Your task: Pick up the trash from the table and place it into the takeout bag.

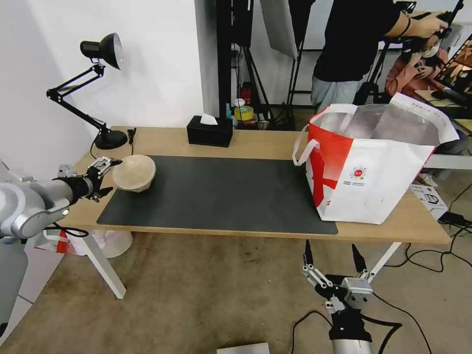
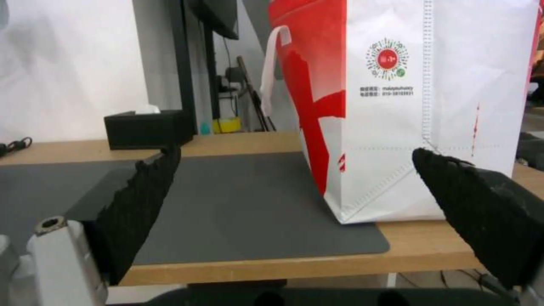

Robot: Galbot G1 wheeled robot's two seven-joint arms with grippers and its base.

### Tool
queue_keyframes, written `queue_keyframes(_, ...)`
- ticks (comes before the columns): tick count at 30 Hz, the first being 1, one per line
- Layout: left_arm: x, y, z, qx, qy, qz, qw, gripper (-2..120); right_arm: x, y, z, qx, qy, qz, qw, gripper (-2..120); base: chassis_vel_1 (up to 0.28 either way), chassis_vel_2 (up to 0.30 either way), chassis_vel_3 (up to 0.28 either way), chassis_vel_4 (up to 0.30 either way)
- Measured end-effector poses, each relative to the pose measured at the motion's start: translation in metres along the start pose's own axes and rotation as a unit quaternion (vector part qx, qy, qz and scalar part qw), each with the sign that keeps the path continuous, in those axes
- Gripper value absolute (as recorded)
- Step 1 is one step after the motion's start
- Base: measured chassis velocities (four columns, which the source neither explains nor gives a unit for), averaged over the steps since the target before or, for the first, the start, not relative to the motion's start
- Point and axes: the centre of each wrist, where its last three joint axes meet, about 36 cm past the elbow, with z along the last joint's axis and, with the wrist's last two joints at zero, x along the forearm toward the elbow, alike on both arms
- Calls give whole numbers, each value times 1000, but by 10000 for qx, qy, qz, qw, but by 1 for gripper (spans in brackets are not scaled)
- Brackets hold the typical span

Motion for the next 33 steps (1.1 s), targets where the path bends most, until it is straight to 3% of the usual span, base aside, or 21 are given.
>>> queue_keyframes(33, -43, -2, 8, 64, 484, -307, 9983, 100, 0, 0, 0, 0, 0, 0, 10000, 100, 0, 0, 0, 0)
